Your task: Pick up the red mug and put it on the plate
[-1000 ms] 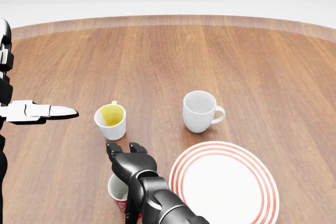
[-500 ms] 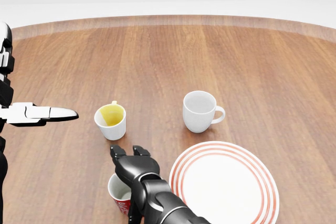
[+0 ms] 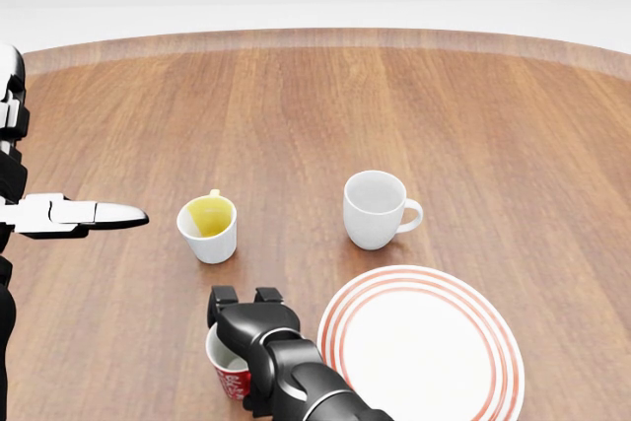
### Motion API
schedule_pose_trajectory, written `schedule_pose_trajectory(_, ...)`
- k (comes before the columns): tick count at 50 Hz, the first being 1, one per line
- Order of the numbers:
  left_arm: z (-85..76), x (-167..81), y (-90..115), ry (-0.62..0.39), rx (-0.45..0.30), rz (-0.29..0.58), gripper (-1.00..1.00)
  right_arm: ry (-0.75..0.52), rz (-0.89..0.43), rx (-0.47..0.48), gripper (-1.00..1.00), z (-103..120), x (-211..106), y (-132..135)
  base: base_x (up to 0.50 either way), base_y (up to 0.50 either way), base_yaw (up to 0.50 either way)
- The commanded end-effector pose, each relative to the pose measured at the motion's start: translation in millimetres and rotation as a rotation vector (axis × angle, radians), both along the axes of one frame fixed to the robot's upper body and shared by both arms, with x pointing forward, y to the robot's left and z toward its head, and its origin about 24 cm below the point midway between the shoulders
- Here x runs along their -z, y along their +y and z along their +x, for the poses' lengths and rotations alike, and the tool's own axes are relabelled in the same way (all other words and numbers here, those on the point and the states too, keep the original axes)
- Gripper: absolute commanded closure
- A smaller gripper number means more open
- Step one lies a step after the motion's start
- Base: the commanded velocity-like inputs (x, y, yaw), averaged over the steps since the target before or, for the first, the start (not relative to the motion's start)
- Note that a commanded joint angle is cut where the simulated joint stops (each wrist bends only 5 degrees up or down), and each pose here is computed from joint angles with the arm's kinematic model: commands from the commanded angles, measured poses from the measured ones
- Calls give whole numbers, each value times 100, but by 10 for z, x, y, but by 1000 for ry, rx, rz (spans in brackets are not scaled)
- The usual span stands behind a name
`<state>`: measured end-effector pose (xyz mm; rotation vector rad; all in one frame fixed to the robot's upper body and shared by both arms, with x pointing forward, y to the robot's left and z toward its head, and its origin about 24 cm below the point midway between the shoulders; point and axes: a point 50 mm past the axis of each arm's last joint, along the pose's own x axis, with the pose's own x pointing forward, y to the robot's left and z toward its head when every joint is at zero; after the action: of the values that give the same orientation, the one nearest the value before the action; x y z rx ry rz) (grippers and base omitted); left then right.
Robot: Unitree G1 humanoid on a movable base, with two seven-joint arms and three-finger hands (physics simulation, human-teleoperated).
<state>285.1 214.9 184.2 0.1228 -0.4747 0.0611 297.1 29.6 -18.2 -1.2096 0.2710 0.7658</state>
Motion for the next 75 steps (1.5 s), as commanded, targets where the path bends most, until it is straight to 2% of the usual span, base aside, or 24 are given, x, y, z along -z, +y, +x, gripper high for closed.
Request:
schedule_pose_trajectory(1,4,17,9,7,-3,-2,-100,-70,49,57,100,54,-61,-10,0,0,0)
schedule_pose_trajectory(16,9,21,8,10,-3,-4,-100,-117,88,58,100,228,-302,24,0,0,0)
schedule_pose_trajectory(28,21,25,-14,12,0,-5,-100,-166,66,34,100,355,-464,-8,0,0,0)
schedule_pose_trajectory(50,31,8,-25,6,2,-2,-100,-191,27,4,100,427,-547,-73,0,0,0)
schedule_pose_trajectory(58,36,0,-41,4,7,0,-100,-218,29,-23,100,471,-680,-79,0,0,0)
schedule_pose_trajectory(75,48,27,-57,16,9,4,-100,-233,8,-39,100,452,-720,-189,0,0,0)
